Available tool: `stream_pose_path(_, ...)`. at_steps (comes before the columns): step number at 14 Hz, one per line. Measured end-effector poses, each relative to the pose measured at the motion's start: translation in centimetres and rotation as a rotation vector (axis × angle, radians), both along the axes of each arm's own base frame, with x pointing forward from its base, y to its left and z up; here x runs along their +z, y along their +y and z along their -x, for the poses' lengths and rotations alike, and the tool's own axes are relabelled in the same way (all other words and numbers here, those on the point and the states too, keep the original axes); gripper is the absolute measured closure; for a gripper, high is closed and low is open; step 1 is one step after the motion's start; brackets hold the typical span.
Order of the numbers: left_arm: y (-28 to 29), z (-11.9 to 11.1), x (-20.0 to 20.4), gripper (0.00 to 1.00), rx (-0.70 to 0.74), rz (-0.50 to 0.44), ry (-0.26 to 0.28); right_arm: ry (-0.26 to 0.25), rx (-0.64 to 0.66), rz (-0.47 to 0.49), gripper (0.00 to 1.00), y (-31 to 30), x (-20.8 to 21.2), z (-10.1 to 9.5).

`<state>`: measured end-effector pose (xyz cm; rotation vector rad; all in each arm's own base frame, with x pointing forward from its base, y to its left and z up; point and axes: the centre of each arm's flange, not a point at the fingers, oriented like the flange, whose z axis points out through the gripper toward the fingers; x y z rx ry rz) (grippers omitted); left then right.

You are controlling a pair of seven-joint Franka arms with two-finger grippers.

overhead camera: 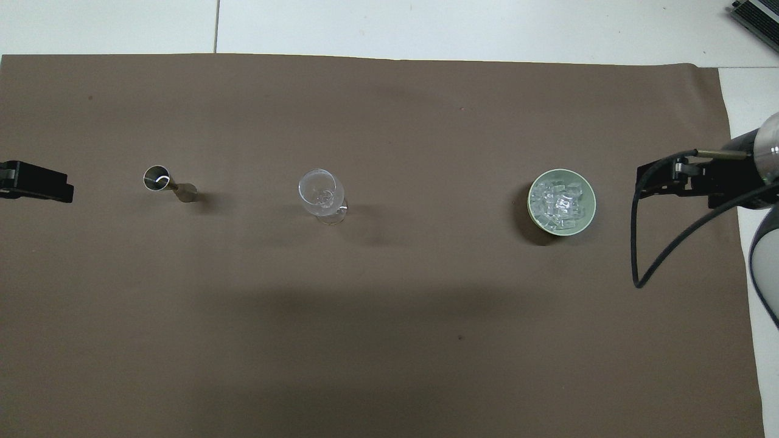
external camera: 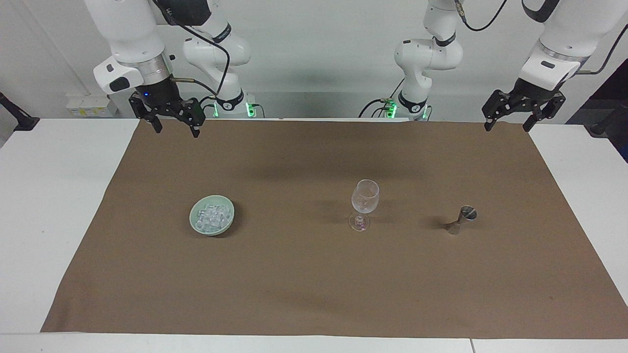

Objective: Pour wine and add ice with both arms

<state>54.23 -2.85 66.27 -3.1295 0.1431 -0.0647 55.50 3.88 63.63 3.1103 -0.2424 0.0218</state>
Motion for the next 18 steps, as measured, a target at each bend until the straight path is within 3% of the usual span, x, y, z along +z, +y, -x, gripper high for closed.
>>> stream_pose_path(11, 4.3, 1.3, 3.3, 0.0, 0.068, 0.007, -0.064, 0.0, 0.0, 0.0, 0.0, 0.0, 0.0, 0.0)
stream_pose_path(18, 0.8, 0.2, 1.7, 0.0, 0.007, 0.003, -0.035, 0.0, 0.0, 0.0, 0.0, 0.0, 0.0, 0.0)
